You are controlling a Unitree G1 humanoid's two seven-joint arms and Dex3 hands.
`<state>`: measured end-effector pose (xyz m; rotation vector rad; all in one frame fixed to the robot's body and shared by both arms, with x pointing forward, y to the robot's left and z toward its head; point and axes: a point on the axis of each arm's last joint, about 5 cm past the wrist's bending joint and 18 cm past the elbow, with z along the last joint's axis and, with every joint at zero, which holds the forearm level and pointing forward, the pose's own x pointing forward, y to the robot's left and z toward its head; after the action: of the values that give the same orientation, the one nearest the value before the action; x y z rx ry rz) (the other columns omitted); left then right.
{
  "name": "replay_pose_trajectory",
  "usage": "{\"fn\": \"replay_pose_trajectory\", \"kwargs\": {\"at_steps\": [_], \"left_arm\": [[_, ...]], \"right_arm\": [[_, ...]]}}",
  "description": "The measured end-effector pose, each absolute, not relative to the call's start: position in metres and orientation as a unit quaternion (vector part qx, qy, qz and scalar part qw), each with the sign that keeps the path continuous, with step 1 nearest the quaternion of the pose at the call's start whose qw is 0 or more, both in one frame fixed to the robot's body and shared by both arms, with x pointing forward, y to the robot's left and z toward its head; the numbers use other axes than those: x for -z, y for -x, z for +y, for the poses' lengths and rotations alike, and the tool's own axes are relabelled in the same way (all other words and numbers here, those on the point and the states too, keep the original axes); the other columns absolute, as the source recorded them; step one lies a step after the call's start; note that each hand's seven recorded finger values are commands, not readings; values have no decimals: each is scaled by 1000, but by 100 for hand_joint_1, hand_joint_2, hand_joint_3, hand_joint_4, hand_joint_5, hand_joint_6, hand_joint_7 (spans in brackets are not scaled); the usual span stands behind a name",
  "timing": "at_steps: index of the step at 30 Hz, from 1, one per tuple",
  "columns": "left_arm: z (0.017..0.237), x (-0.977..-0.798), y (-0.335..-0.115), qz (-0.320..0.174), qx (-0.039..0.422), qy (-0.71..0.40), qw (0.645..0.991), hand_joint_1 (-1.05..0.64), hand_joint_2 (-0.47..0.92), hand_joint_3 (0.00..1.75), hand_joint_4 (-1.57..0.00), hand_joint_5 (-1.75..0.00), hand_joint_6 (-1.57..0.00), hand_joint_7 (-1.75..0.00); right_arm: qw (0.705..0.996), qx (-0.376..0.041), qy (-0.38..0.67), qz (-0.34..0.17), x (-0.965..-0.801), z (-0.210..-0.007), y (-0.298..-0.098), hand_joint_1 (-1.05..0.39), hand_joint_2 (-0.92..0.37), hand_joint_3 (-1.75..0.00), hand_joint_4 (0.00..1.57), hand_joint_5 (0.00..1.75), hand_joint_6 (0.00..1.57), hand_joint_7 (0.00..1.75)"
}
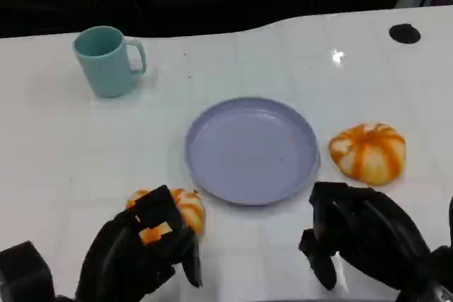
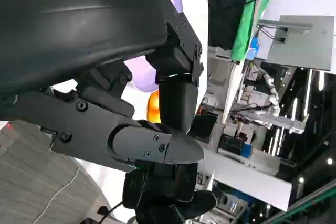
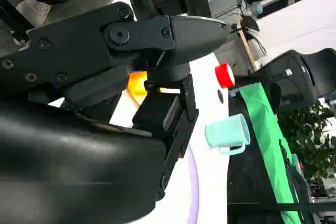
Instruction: Grasp the bread from the table and place it into the plate.
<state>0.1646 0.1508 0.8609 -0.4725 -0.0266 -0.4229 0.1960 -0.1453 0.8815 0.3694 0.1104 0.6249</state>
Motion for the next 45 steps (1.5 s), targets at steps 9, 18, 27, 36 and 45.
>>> {"fn": "replay_pose_trajectory", "kwargs": {"at_steps": [9, 18, 27, 36, 45], "left_arm": [[151, -859, -164, -10, 209, 233, 950, -64, 92, 28, -92, -175, -68, -175], [151, -859, -164, -10, 209, 233, 950, -60, 92, 29, -90, -175, -66, -175], [155, -872, -166, -50, 191, 179, 964, -61, 92, 27, -53, -174, -54, -135], [169, -893, -171, -134, 162, -44, 977, -68, 92, 23, -22, -96, -35, -30], [186, -926, -170, -147, 183, -309, 921, -73, 92, 18, -1, -70, -25, -8]], "right_arm": [[933, -306, -181, 54, -881, -145, -196, -92, -92, -36, 128, 164, 110, 158], [933, -306, -181, 54, -881, -145, -196, -92, -92, -37, 128, 163, 109, 158], [933, -305, -181, 54, -882, -145, -196, -93, -92, -38, 128, 163, 109, 158], [933, -306, -182, 54, -882, -144, -196, -93, -92, -37, 128, 164, 109, 158], [932, -308, -181, 55, -883, -143, -196, -92, -92, -39, 128, 164, 109, 158]]}}
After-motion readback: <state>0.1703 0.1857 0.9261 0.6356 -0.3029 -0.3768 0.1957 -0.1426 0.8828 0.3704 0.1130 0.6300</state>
